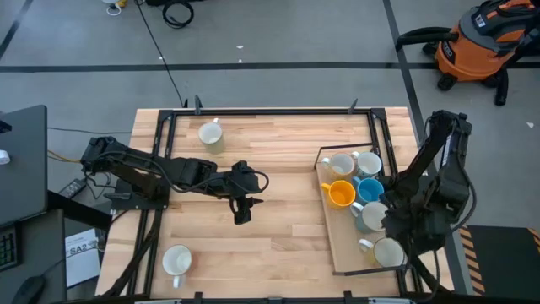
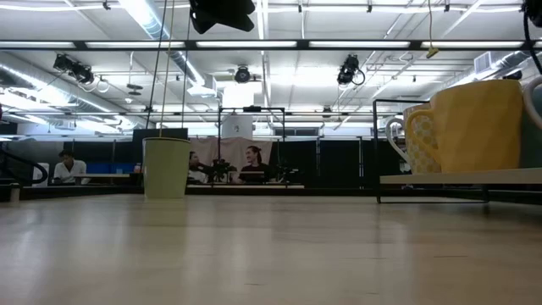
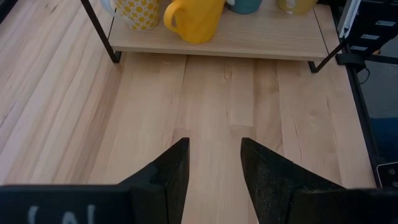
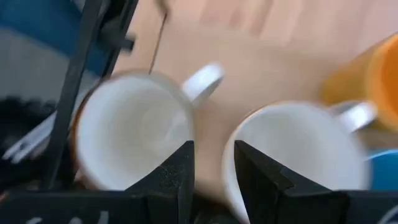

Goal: Place coffee mugs
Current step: Put the green mug on the shelf

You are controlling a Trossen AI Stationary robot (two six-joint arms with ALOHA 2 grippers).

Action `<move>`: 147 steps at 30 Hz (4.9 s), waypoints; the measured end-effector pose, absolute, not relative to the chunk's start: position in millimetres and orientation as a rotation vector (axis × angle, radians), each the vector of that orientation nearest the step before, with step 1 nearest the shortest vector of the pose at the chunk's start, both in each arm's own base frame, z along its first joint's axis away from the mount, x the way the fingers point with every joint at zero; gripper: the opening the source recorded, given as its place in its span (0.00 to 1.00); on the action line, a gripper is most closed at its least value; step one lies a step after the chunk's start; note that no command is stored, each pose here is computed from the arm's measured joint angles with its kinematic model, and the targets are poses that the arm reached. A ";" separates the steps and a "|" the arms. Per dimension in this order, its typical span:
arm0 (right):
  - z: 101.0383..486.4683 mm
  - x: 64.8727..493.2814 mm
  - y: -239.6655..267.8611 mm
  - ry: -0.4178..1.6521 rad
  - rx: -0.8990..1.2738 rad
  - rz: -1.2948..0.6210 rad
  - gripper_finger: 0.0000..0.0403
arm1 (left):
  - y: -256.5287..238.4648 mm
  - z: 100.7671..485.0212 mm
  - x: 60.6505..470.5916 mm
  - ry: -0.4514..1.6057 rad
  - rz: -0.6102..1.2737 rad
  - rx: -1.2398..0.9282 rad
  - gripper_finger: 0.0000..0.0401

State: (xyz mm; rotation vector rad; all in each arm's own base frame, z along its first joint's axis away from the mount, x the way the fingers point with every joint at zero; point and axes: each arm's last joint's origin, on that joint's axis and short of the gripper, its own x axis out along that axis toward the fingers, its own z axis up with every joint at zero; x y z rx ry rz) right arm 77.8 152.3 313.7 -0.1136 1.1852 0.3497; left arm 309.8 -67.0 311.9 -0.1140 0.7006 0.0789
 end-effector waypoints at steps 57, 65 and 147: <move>301.2 278.5 15.2 0.738 -0.071 0.157 0.29 | 201.9 259.8 187.7 1.232 0.710 -0.415 0.38; 301.9 279.1 12.8 0.729 -0.069 0.148 0.29 | 208.4 248.5 180.9 1.226 0.771 -0.410 0.38; 303.1 280.0 12.6 0.715 -0.070 0.144 0.29 | -24.2 222.7 274.8 0.674 1.021 -0.992 0.09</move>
